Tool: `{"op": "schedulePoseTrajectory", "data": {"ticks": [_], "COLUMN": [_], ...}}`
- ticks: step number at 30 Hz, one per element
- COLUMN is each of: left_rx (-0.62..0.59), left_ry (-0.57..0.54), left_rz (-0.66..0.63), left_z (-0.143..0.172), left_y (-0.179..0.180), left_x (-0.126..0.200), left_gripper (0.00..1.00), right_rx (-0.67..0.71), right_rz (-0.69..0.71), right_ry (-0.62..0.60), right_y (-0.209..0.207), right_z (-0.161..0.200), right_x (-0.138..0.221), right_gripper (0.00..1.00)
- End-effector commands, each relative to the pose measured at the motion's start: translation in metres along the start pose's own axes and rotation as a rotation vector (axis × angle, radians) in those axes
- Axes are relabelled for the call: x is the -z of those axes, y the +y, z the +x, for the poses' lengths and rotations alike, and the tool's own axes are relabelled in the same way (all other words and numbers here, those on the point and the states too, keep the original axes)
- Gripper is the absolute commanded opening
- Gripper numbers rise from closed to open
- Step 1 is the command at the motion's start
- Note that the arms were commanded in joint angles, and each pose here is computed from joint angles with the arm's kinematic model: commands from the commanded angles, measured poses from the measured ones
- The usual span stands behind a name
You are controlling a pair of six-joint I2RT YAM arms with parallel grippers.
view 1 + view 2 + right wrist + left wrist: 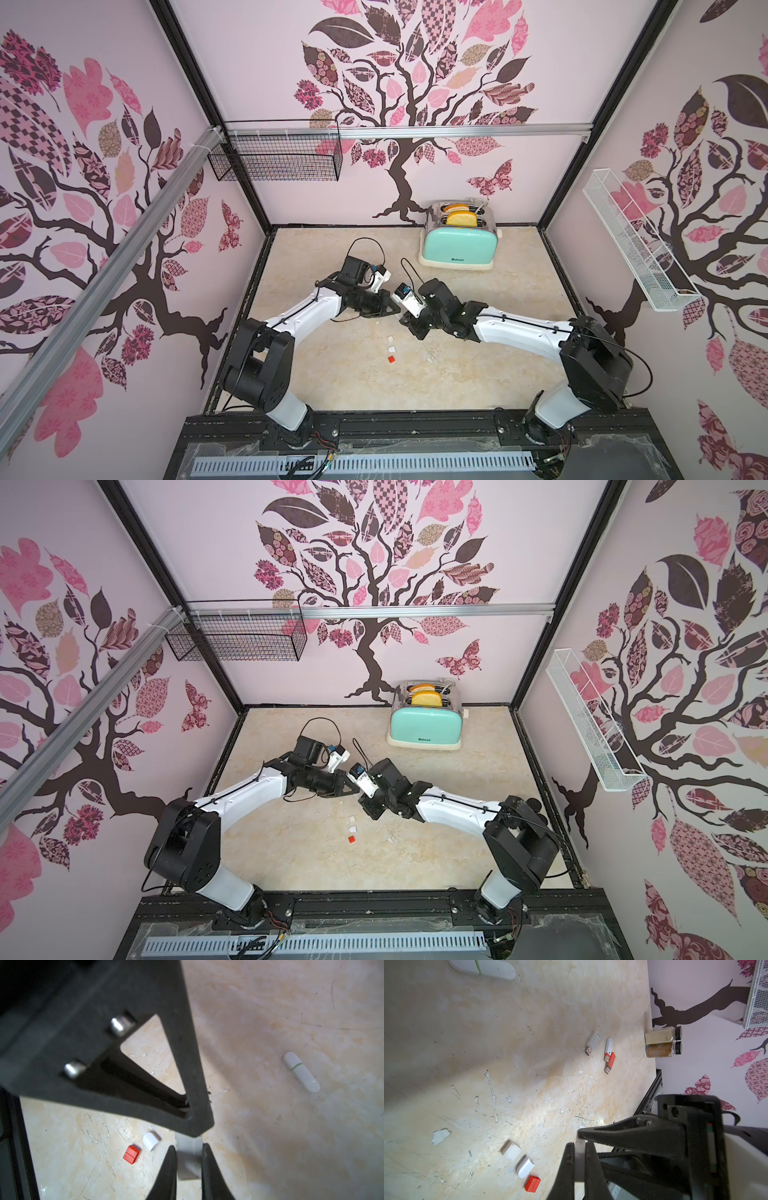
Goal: Close the usb drive cover
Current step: Close the cover of the USB drive, then place the USB drive at the center of the board.
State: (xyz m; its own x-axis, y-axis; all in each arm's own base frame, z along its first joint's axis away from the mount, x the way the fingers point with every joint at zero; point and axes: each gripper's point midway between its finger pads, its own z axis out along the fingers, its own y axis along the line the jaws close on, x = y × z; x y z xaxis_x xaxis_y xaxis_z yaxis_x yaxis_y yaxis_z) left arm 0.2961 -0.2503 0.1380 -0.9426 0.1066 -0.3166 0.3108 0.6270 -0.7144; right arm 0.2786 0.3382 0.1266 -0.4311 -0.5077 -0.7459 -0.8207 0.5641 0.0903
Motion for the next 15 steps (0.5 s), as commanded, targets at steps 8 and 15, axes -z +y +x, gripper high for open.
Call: {"op": "schedulePoseTrajectory", "data": {"ticks": [8, 15], "left_rx": [-0.02, -0.023], "left_ry": [-0.104, -0.232], "left_rz": [-0.041, -0.068], "left_z": [-0.001, -0.013], "left_y": [0.001, 0.013], "left_x": [0.053, 0.089], "left_gripper": [0.54, 0.75], "right_rx": [0.035, 0.066], "right_rz": [0.168, 0.21], "right_ry": [-0.039, -0.001], "right_y": [-0.048, -0.059], "right_z": [-0.004, 0.003], "right_x": [0.023, 0.028], "right_gripper": [0.0, 0.0]}}
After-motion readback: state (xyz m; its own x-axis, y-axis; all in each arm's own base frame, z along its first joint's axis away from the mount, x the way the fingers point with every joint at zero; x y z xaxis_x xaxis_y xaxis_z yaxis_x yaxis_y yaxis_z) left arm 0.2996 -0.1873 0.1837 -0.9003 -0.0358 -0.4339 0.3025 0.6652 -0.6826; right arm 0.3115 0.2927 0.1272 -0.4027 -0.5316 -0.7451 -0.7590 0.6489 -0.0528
